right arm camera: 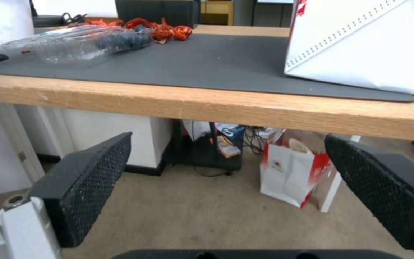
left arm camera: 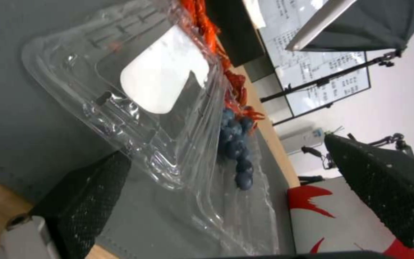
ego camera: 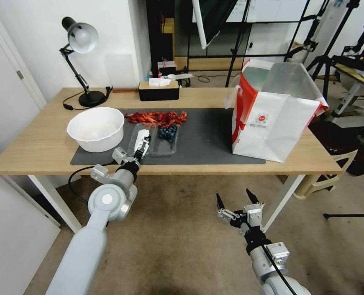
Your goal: Close the takeout container lid, then place the container into the takeout bag.
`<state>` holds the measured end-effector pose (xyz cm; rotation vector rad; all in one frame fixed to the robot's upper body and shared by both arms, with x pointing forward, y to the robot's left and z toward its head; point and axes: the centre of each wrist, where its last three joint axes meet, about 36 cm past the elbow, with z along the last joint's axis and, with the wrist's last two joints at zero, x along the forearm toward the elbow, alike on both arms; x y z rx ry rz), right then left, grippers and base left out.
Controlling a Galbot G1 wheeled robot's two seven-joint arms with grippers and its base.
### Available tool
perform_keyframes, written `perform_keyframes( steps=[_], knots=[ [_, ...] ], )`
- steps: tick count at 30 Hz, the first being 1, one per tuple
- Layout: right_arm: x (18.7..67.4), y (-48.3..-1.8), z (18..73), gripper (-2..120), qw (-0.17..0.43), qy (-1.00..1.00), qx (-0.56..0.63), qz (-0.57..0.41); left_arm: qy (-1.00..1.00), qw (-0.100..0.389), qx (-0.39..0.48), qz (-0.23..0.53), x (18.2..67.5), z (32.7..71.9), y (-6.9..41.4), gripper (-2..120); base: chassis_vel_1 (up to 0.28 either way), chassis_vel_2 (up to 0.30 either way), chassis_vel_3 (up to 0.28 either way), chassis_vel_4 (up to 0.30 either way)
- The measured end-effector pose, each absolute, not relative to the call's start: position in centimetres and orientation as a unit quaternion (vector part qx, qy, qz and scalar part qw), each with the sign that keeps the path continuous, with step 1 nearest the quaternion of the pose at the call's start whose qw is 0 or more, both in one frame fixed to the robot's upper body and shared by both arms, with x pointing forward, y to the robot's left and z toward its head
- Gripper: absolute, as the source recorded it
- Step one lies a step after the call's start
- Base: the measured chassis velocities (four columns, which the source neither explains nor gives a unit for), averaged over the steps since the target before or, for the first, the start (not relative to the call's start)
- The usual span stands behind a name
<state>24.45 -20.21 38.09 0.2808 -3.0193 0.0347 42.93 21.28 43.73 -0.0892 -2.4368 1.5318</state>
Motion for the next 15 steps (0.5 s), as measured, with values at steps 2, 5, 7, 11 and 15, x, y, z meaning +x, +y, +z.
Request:
perform_keyframes(
  steps=[2,5,7,11,15],
  knots=[
    [24.45,-20.2,38.09,100,0.054,-0.994,0.093,0.012,-0.844,0.118,-0.035,0.521,42.71,43.7,21.13,100,0.0,0.0,0.0,0.0],
    [24.42,-20.13,38.09,100,0.054,-0.994,0.094,0.012,-0.853,0.095,-0.045,0.512,42.43,43.78,20.93,100,0.0,0.0,0.0,0.0],
    [24.38,-20.05,38.1,100,0.054,-0.994,0.095,0.012,-0.86,0.075,-0.054,0.501,42.29,43.83,20.83,100,0.0,0.0,0.0,0.0],
    [24.35,-20.0,38.14,100,0.053,-0.994,0.095,0.012,-0.875,0.037,-0.075,0.477,42.18,43.67,20.73,100,0.0,0.0,0.0,0.0],
    [24.33,-19.98,38.17,100,0.052,-0.994,0.095,0.012,-0.887,-0.003,-0.106,0.448,42.18,43.49,20.77,100,0.0,0.0,0.0,0.0]
  ],
)
